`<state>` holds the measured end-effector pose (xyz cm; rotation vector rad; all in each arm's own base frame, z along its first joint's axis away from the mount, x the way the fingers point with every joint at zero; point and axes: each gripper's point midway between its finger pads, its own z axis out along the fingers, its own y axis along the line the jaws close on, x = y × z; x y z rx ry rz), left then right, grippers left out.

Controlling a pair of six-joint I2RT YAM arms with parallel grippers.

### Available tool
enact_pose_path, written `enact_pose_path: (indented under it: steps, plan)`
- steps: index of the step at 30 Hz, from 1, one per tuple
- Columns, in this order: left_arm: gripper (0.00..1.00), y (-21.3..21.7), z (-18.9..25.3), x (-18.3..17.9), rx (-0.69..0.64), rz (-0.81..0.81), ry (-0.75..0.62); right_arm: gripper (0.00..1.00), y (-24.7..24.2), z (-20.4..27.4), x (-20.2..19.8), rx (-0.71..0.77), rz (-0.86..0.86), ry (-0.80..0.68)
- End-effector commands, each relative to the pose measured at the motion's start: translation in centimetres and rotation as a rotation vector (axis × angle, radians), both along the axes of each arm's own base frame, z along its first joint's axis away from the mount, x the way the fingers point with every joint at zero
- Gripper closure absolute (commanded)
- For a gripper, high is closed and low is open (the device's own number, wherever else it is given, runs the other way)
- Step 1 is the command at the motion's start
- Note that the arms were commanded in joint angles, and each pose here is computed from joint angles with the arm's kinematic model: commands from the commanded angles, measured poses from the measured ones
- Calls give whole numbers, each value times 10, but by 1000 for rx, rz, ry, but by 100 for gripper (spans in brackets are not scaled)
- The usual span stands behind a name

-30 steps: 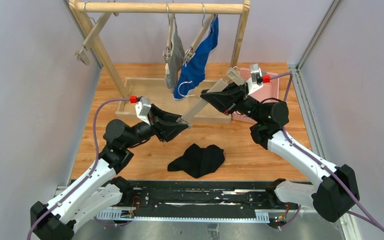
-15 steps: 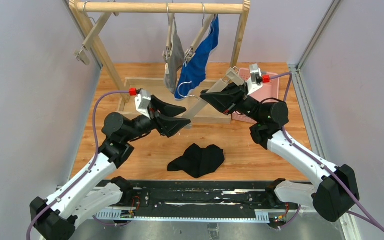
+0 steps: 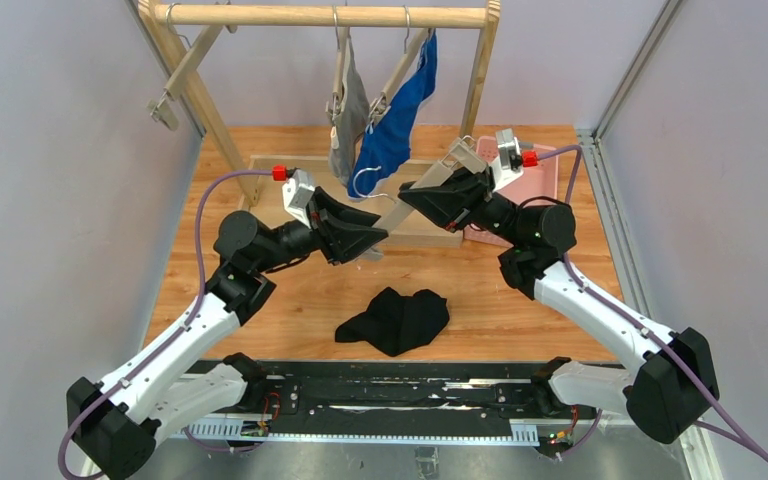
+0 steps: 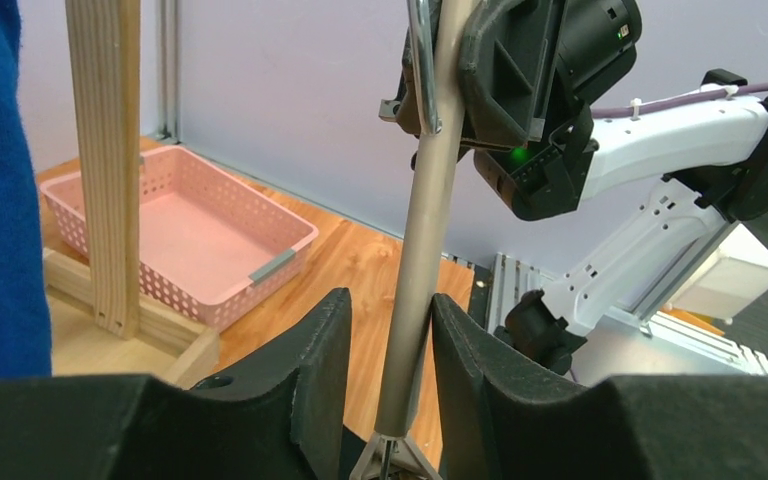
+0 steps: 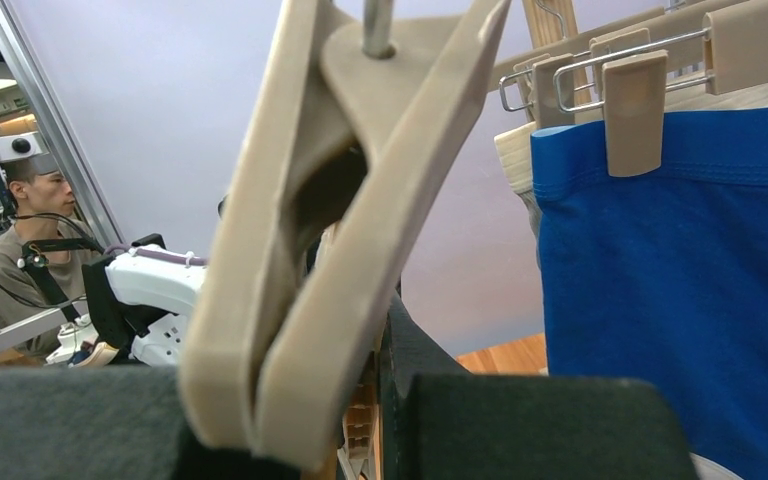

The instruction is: Remove the underwear clipped to the hanger

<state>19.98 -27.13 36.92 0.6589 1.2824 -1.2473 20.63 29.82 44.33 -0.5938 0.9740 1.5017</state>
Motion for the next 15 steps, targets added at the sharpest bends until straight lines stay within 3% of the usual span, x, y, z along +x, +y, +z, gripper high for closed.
enact_pose_path:
  steps: [1,4,9,15]
  plan:
    - [60,-3,15,-6,-14,-37,-42,99,-2,26,-15,51,28,-75]
    - [63,-5,12,-7,-8,-48,-40,99,-1,27,-15,53,27,-76]
    - [99,-6,7,-8,2,-53,-40,99,0,27,-14,53,30,-76]
    - [100,0,14,-12,-20,-34,-53,99,2,24,-12,36,25,-60]
